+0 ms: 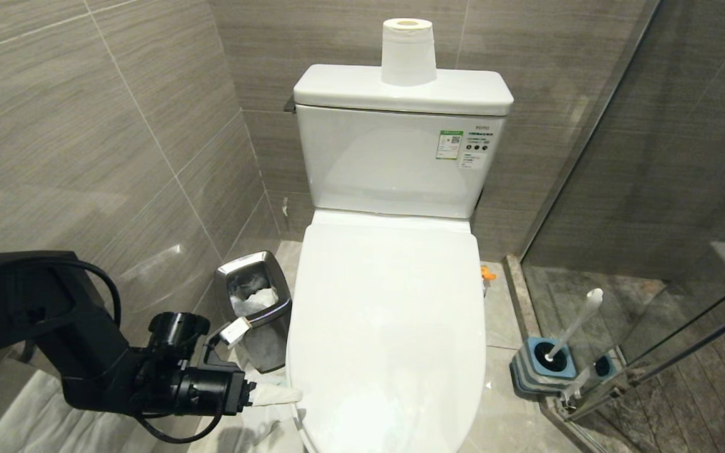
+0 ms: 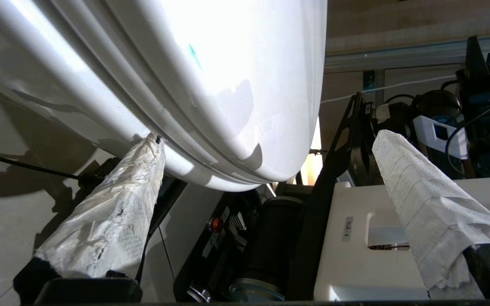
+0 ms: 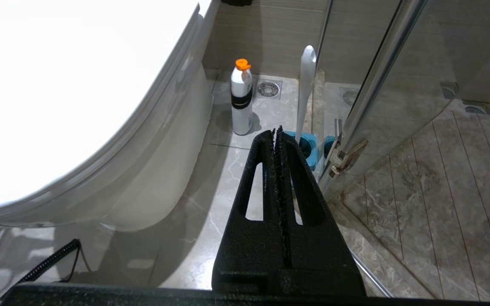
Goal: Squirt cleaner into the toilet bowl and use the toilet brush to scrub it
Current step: Use the left hand to lift the toilet lid slightly
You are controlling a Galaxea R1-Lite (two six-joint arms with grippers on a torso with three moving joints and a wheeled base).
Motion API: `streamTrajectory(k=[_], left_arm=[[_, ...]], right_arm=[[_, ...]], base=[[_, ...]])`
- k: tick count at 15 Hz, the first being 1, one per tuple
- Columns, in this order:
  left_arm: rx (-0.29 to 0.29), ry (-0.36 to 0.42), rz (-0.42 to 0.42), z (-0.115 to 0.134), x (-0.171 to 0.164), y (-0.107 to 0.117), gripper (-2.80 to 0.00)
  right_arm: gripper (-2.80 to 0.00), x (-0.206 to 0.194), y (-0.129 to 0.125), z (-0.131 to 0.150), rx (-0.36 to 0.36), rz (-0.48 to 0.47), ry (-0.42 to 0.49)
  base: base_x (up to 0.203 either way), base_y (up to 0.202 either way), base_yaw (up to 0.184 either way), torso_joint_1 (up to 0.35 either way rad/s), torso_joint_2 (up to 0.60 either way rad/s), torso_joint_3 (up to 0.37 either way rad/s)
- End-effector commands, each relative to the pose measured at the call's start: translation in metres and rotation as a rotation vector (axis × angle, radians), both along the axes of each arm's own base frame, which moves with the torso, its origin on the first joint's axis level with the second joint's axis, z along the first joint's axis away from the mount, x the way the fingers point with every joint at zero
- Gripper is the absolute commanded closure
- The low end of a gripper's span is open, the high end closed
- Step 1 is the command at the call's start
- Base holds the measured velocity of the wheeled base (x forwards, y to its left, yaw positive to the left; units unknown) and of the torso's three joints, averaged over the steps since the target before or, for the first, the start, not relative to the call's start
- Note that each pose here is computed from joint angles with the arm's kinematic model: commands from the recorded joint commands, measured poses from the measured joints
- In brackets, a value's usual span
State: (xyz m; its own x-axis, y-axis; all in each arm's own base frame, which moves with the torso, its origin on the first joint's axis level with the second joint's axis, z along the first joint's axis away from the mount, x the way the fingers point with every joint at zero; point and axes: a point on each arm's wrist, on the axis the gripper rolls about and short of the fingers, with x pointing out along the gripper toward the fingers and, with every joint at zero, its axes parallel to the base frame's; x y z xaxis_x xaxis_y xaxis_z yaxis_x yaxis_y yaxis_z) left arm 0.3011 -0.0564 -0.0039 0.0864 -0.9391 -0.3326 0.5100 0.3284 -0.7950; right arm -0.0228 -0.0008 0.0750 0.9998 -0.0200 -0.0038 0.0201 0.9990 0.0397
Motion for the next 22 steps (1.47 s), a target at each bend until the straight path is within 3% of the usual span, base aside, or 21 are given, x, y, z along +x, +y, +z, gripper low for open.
streamTrajectory(k=[1,8,11,15,22], left_arm=[[-0.002,-0.003,-0.007,0.0,0.0,-0.001,-2.8],[0.02,-0.029,-0.022,0.002,-0.001,-0.008,-2.8],[0.078,-0.079,0.003,0.003,0.001,-0.013,-2.8],[0.103,-0.102,0.001,0.005,0.001,-0.019,-2.8],[0.101,-0.069,-0.012,0.002,-0.006,-0.022,-2.8]], right_arm=[[0.0,0.0,0.0,0.0,0.0,0.0,0.002],[0.0,0.0,0.0,0.0,0.0,0.0,0.001],[0.0,0.0,0.0,0.0,0.0,0.0,0.002],[0.0,0.0,0.0,0.0,0.0,0.0,0.002],[0.0,0.0,0.0,0.0,0.0,0.0,0.002]], base=[[0.0,0.0,0.0,0.0,0.0,0.0],[0.0,0.0,0.0,0.0,0.0,0.0],[0.0,0.0,0.0,0.0,0.0,0.0],[0.0,0.0,0.0,0.0,0.0,0.0],[0.0,0.0,0.0,0.0,0.0,0.0]])
